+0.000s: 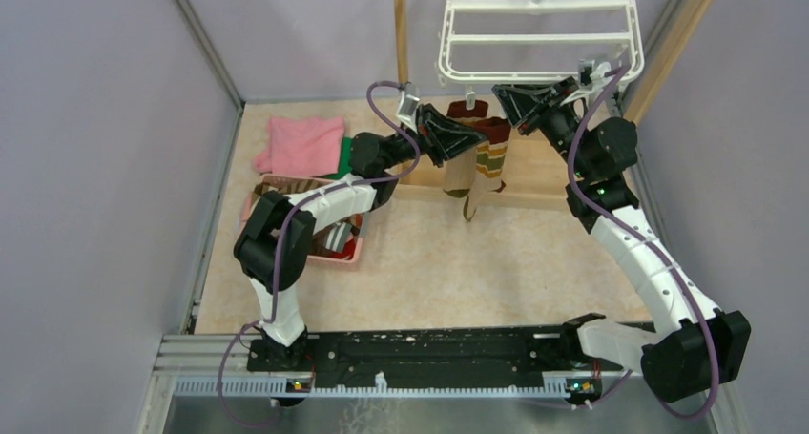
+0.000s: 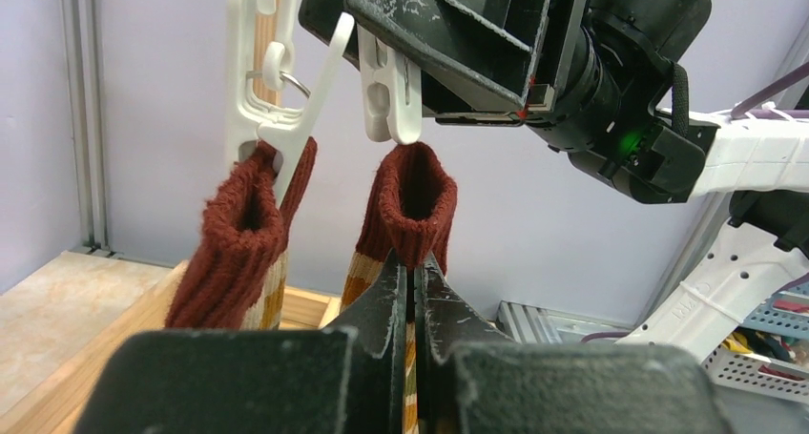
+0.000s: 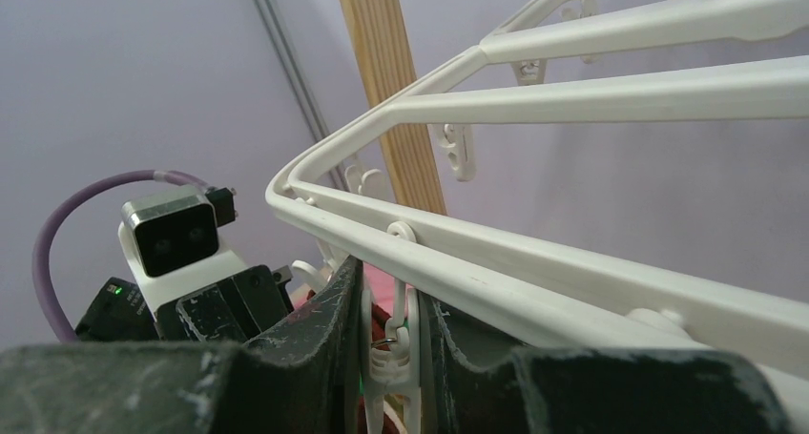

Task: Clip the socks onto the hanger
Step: Clamp the sock onto the hanger.

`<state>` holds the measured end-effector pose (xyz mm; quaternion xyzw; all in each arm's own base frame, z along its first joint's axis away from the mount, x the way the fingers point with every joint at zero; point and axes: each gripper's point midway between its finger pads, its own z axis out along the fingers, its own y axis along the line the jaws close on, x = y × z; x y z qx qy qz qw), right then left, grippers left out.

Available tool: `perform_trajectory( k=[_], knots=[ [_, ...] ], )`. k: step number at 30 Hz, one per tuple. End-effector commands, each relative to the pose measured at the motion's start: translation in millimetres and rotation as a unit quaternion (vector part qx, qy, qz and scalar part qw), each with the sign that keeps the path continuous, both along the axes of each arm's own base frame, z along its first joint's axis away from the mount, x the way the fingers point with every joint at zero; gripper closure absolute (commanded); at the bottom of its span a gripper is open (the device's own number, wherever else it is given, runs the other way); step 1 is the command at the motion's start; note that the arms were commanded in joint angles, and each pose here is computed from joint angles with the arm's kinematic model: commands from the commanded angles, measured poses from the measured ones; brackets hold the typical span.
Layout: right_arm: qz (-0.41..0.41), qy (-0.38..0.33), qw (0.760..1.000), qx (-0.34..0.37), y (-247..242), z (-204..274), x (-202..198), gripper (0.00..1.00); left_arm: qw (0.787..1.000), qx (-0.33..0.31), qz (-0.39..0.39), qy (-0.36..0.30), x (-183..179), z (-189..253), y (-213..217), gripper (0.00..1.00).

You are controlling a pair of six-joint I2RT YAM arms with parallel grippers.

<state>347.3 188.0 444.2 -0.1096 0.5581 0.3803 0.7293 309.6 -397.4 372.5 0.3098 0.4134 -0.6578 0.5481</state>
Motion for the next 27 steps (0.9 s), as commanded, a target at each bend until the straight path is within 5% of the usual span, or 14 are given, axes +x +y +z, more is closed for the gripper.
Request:
perform_trajectory(
  k=[1, 27],
  knots=[
    [0.032, -0.008, 0.999, -0.011, 7.5, 1.9, -12.3, 1.0, 0.998, -0.038, 0.011, -0.04, -3.9, 34.7, 8.2, 1.0],
    [0.032, -0.03, 0.998, -0.034, 8.3, -0.5, -14.5, 1.0, 0.997, -0.064, -0.013, -0.032, -11.5, 54.0, 11.5, 1.0]
  ],
)
